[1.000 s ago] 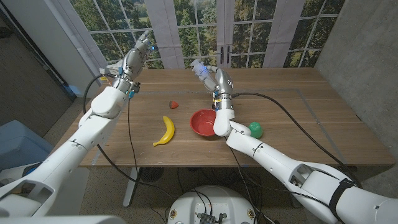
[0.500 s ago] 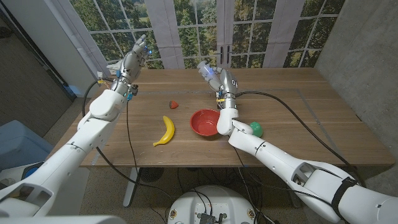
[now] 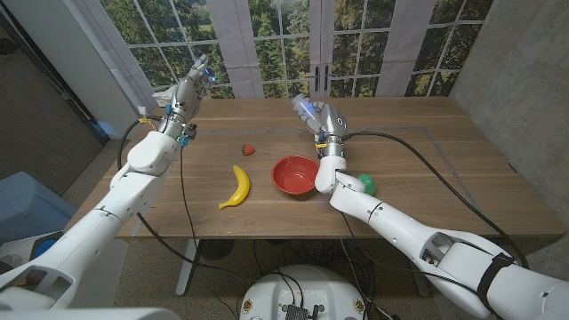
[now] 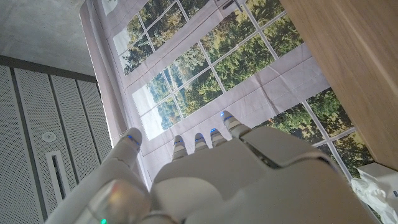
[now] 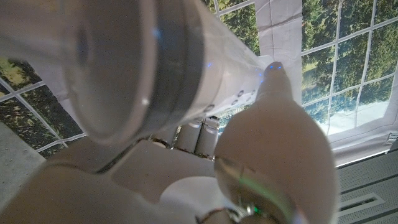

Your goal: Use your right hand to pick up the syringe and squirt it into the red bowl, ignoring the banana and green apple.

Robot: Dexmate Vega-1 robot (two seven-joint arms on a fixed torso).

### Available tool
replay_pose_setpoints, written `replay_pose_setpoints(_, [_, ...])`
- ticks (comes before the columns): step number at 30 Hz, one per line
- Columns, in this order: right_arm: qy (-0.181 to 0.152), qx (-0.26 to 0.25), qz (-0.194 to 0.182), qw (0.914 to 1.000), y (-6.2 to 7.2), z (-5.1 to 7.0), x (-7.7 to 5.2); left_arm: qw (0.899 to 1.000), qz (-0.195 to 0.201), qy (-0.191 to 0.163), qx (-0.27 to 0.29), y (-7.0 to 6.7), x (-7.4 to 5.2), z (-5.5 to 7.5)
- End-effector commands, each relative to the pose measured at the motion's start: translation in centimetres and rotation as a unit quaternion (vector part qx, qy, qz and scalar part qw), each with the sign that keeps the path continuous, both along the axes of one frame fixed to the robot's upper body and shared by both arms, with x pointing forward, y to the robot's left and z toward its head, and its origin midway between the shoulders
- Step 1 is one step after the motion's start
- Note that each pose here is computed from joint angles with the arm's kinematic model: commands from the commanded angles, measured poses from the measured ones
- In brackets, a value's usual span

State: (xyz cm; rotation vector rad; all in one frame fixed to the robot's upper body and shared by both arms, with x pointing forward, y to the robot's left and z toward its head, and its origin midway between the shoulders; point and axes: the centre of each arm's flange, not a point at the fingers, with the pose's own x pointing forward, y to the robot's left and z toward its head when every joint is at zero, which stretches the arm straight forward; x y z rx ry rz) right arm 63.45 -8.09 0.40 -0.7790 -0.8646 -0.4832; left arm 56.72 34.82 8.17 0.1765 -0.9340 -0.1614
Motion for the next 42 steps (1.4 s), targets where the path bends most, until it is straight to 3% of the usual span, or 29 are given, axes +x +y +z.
replay_pose_setpoints(1, [0.025,0.002,-0.034,0.9991,-1.4,-0.7,1.3,1.0,0.016,0.015,-0.001,0.0,0.3,-1.0])
replay_pose_setpoints(13, [0.04,-0.015,-0.075,0.9963,-2.1,-1.2,2.2,0.999,0.005,0.031,-0.014,0.1,0.7,-2.1])
replay_pose_setpoints(32, [0.065,-0.029,-0.094,0.9931,-2.8,-2.0,3.5,0.999,0.003,0.036,-0.008,-0.1,0.6,-2.1])
replay_pose_setpoints(42, [0.081,-0.051,-0.125,0.9876,-3.0,-2.4,4.1,0.999,-0.001,0.038,-0.003,-0.3,0.8,-1.9])
